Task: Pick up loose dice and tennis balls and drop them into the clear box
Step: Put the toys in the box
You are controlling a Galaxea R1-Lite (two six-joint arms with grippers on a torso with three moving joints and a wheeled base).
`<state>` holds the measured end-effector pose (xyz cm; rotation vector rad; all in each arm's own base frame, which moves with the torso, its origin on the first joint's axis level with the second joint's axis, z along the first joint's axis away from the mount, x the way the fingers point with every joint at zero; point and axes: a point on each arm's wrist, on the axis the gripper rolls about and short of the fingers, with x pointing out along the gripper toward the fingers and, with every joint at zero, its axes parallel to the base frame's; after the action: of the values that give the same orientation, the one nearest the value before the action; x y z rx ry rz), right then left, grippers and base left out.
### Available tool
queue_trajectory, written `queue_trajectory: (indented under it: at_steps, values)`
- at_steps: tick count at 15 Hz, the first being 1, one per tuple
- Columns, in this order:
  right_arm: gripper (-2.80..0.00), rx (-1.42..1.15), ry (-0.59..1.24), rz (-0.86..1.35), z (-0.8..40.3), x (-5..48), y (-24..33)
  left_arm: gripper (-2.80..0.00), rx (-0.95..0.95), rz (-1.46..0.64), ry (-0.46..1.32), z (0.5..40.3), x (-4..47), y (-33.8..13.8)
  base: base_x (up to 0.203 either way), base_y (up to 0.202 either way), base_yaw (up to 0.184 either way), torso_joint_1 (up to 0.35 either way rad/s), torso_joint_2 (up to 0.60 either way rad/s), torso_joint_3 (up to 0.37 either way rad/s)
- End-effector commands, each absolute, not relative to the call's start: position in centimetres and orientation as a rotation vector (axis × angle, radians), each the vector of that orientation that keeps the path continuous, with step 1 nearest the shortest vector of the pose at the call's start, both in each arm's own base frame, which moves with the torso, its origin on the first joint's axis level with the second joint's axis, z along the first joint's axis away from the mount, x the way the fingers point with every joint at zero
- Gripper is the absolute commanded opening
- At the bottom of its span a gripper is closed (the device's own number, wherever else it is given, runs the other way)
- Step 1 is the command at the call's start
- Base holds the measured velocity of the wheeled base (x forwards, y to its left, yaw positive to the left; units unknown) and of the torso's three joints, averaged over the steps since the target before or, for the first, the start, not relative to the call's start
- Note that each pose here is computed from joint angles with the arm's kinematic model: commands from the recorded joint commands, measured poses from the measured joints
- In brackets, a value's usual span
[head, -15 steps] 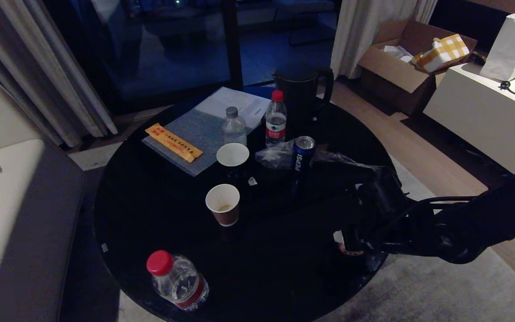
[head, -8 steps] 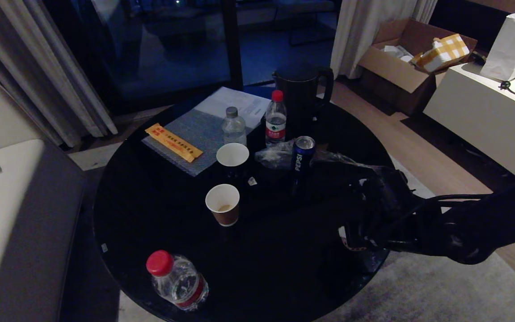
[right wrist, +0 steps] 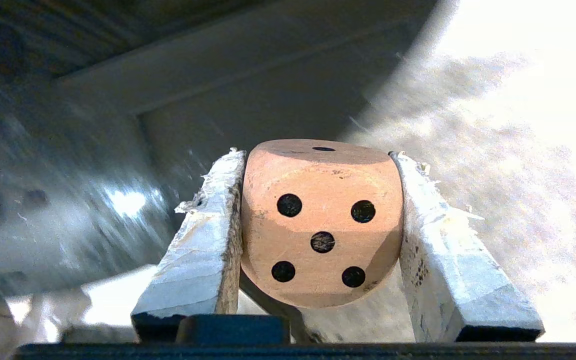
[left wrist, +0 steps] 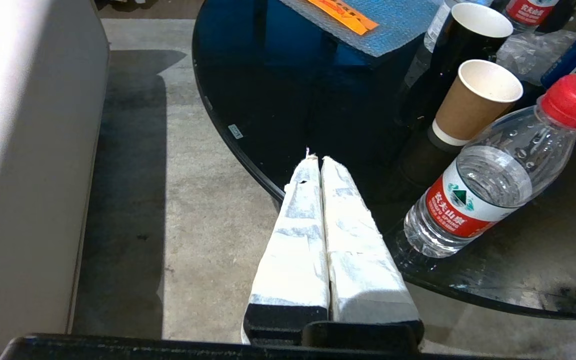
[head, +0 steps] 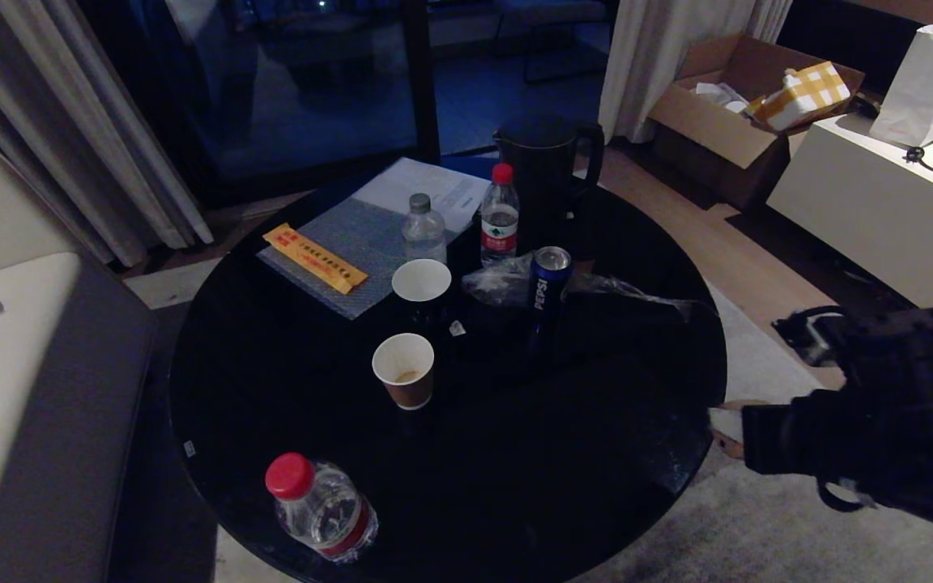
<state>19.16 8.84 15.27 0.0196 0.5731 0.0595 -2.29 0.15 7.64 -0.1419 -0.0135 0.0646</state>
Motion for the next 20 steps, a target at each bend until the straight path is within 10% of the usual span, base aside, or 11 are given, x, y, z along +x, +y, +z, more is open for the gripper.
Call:
queue_trajectory:
  at_steps: [1,12,20]
  values:
    - [-2.8,0.06,0.485,0.051,16.4,15.0,6.5,-2.8,-0.143,0.065,-0.012,7.6,-2.3,0.1,0.0,0.0,0.0,0.0,0.0,0.0]
    - [-2.8,0.169,0.301,-0.266,11.4,2.4,-0.5,-2.8,-0.143,0.065,-0.012,7.6,-2.3,0.1,0.0,0.0,0.0,0.0,0.0,0.0]
    - [-2.8,0.034,0.216,-0.035,8.2,-1.8,0.0,-2.8,-0.143,0.065,-0.012,7.6,-2.3,0.1,0.0,0.0,0.0,0.0,0.0,0.0]
